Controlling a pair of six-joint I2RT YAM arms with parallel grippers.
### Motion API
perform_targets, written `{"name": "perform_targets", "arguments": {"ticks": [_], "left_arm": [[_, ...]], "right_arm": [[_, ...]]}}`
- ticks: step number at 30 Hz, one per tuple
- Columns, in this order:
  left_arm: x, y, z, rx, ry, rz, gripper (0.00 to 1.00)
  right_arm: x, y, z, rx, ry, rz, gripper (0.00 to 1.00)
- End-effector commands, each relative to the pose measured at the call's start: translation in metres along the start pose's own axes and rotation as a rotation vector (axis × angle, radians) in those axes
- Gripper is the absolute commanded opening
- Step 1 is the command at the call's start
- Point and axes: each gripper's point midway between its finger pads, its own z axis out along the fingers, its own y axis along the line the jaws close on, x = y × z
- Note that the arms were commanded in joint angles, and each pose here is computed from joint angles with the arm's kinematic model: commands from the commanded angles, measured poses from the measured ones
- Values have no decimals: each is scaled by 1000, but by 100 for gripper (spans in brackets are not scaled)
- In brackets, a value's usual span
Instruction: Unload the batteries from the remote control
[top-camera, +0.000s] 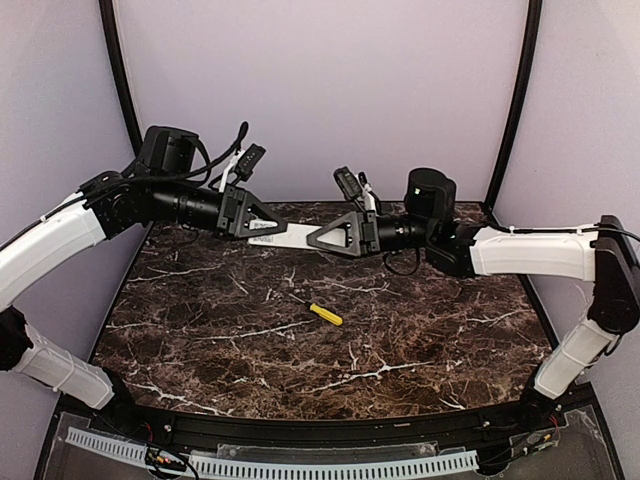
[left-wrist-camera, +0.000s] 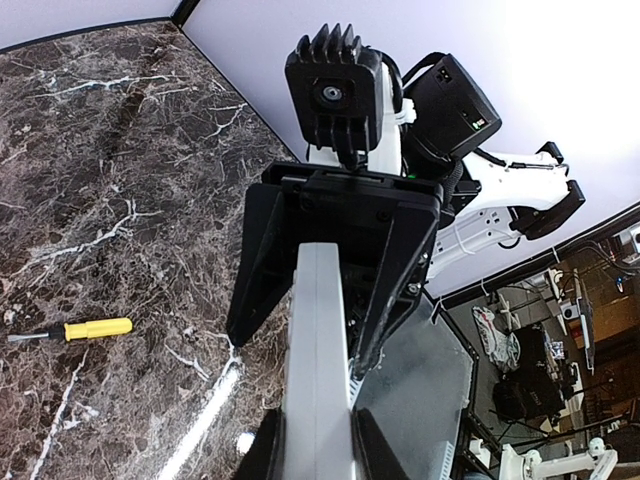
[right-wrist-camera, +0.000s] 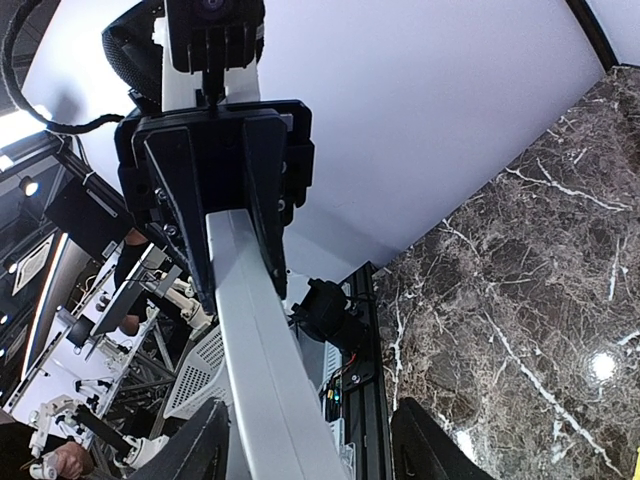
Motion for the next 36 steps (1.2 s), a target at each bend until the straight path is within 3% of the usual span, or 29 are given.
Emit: {"name": "perform_targets", "arguments": {"ticks": [1,13,24,27,33,36], "left_arm": [[-9,-10,-4,32,-32,27,0],[-11,-13,-6,36,-36,29,0],[-12,-16,-8,40,-38,35,0],[-12,-16,-7,40,-37,34,0],[-11,-13,-6,35,-37,30,0],[-11,-12,-6,30,-39,29,0]], "right_arm": [[-13,11,1,-44,-22,-50,53],[-11,10,2,-42,-18,-39,23],[-7,14,0,-59,-4,-45,15],[-7,16,-1,-66,-2,-50,20],[-9,15,-2,-45,-12,-38,63],[-10,14,-5,-20,-17,-39,74]]}}
